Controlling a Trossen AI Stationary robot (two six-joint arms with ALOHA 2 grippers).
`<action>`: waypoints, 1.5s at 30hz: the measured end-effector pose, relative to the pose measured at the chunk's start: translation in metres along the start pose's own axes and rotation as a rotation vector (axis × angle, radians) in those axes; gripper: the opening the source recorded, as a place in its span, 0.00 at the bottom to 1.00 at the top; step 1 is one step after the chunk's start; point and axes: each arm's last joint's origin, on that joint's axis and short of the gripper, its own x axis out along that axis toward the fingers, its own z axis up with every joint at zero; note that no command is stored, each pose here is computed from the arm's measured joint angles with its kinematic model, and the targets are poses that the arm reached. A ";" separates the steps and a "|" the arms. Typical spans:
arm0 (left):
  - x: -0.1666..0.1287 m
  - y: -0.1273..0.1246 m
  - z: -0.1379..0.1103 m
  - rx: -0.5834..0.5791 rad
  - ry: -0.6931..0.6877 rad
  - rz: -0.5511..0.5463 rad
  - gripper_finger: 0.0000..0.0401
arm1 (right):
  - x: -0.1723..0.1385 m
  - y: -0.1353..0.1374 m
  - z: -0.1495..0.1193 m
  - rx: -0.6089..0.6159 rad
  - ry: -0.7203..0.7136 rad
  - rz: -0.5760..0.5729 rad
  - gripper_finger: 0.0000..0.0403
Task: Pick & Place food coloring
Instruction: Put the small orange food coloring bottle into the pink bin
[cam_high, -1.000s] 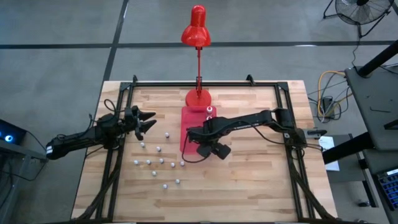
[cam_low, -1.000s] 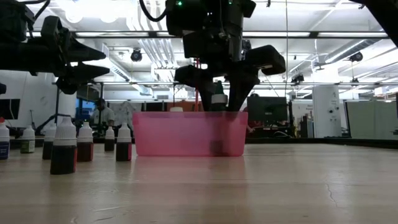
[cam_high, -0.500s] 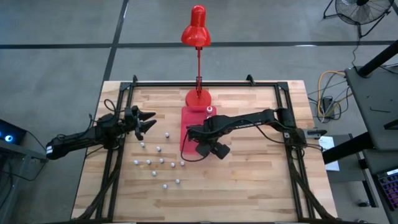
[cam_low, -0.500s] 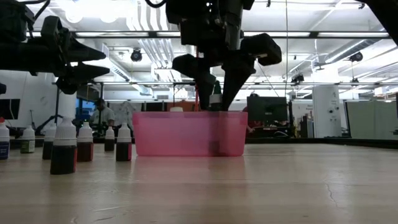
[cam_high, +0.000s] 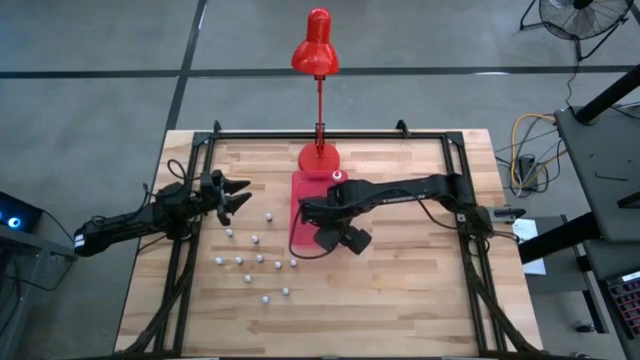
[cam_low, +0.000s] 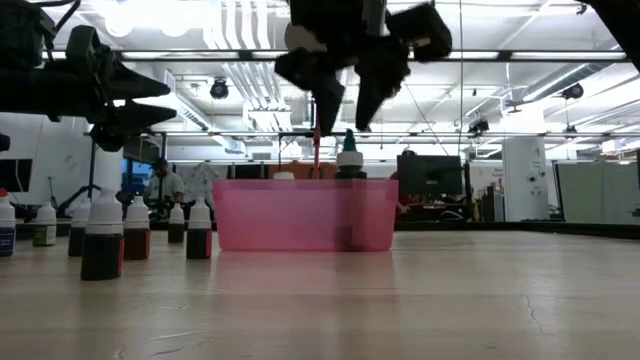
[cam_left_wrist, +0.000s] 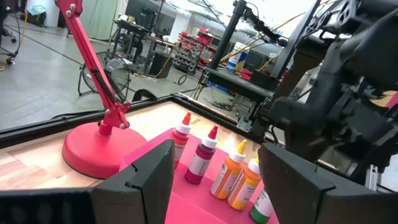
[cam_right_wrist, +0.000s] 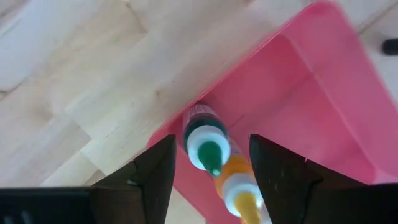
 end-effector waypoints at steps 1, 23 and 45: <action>0.000 0.000 0.000 0.000 0.000 0.000 0.51 | -0.005 0.000 0.001 -0.001 -0.005 -0.005 0.49; 0.000 0.000 0.000 0.000 0.000 0.000 0.51 | -0.107 0.004 0.012 0.448 -0.218 -0.140 0.49; 0.000 0.000 0.000 0.000 0.000 0.000 0.51 | -0.169 0.032 -0.029 0.680 -0.387 -0.267 0.03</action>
